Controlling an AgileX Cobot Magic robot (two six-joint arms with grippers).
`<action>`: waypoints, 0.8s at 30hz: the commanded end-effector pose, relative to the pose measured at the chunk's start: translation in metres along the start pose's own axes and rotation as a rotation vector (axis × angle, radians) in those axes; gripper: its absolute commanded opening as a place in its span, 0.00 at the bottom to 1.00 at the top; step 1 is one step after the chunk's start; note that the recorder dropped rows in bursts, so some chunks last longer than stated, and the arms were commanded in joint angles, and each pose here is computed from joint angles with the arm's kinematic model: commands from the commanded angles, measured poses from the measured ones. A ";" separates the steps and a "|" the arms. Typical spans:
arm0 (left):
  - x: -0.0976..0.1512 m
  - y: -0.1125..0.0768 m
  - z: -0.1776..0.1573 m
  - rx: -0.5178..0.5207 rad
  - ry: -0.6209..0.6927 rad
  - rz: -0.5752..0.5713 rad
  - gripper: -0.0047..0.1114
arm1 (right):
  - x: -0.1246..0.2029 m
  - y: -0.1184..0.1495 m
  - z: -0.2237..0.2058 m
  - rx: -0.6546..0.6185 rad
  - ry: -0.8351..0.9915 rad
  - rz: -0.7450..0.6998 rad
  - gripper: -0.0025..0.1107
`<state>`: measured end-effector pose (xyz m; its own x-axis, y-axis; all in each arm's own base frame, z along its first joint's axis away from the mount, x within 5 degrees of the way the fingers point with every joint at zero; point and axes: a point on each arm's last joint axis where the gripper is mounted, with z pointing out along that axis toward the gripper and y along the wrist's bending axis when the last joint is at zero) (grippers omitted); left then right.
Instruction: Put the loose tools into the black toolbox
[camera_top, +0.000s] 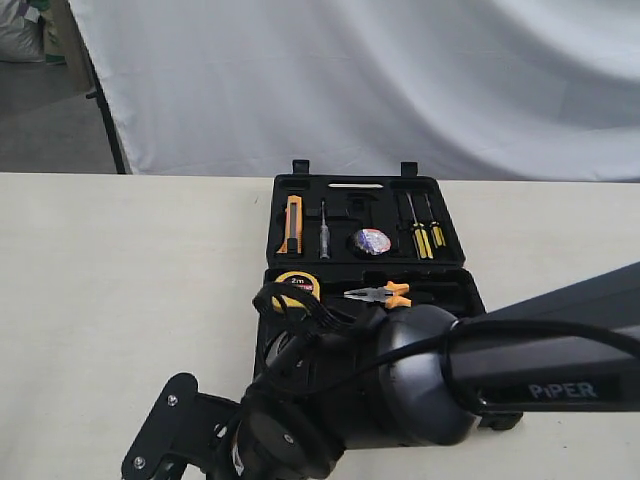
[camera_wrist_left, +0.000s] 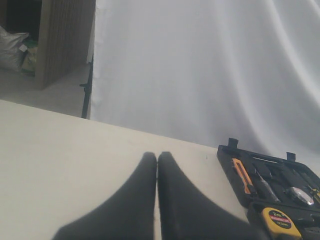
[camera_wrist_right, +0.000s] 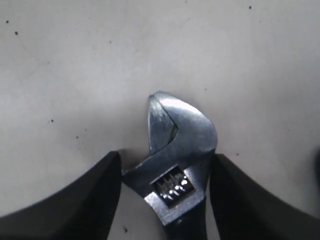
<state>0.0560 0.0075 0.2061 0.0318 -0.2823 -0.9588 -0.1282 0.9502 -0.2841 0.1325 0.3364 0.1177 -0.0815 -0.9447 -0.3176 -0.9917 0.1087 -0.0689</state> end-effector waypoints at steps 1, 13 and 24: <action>-0.002 0.001 0.000 -0.021 -0.020 0.000 0.05 | 0.007 0.001 0.014 -0.025 0.084 0.008 0.44; -0.002 0.001 0.000 -0.021 -0.020 0.000 0.05 | -0.014 -0.008 -0.047 0.009 0.092 -0.114 0.02; -0.002 0.001 0.000 -0.021 -0.020 0.000 0.05 | -0.012 -0.038 -0.050 0.037 0.013 0.257 0.03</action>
<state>0.0560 0.0075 0.2061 0.0318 -0.2823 -0.9588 -0.1282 0.9502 -0.2841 0.1631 0.3227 0.1752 -0.2261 -0.9335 -0.2784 -0.9665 0.2505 -0.0550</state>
